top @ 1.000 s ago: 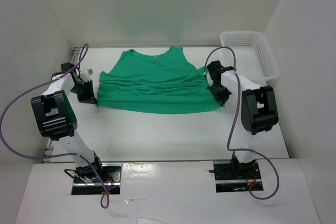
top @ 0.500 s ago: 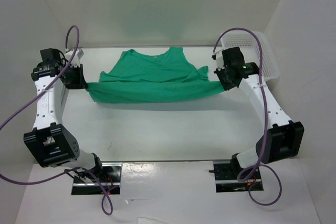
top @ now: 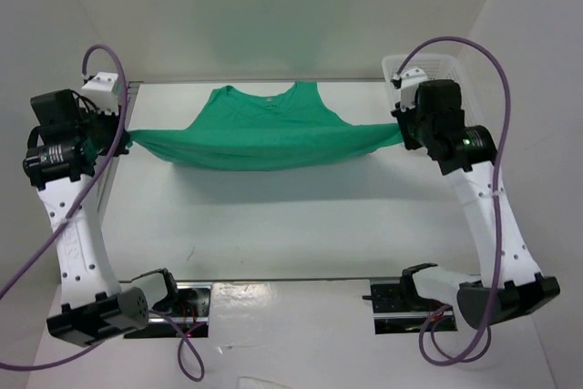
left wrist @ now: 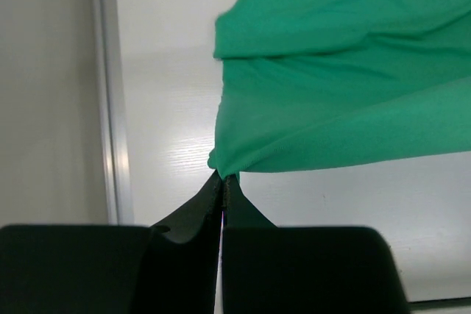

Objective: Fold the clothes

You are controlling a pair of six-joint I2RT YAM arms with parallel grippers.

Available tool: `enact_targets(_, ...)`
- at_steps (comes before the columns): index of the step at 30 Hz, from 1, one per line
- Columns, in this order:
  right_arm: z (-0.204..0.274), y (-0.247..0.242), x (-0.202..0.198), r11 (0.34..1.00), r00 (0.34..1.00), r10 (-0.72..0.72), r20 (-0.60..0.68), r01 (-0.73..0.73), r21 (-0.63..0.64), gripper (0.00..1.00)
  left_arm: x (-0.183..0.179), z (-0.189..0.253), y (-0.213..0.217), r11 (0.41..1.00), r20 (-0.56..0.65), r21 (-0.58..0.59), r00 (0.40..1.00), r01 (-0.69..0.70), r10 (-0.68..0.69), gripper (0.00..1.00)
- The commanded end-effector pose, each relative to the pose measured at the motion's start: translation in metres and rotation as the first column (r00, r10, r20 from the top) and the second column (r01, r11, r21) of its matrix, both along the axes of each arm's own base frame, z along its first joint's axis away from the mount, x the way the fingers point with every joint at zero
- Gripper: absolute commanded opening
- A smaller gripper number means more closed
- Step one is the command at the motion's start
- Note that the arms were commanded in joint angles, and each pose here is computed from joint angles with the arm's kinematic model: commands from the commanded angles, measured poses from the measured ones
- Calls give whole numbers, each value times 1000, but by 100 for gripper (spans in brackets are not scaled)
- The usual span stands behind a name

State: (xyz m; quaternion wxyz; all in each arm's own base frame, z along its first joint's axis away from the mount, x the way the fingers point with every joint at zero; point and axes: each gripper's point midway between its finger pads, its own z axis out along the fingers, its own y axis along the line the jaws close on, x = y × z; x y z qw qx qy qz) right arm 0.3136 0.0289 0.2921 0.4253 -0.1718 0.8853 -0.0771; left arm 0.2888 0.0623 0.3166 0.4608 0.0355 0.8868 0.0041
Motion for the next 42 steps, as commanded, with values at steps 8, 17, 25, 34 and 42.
enact_targets(8, 81, -2, -46, 997, 966, 36, 257, -53, 62, 10, -41, 70, -4, 991, 270, 106, 962, -79, 48, 0)
enact_targets(17, 83, 3, -66, 991, 945, 89, 314, -117, 72, 12, -62, 70, -5, 983, 357, 124, 931, -133, 81, 0)
enact_targets(25, 75, -3, -85, 991, 941, 109, 321, -129, 41, 1, -77, 61, -3, 976, 367, 127, 922, -179, 121, 0)
enact_targets(34, 66, 5, -106, 980, 927, 152, 344, -187, 72, 0, -91, 57, -13, 981, 384, 98, 915, -170, 120, 0)
enact_targets(42, 70, 10, -117, 971, 912, 165, 375, -217, 100, 0, -101, 57, -24, 986, 407, 79, 908, -148, 104, 0)
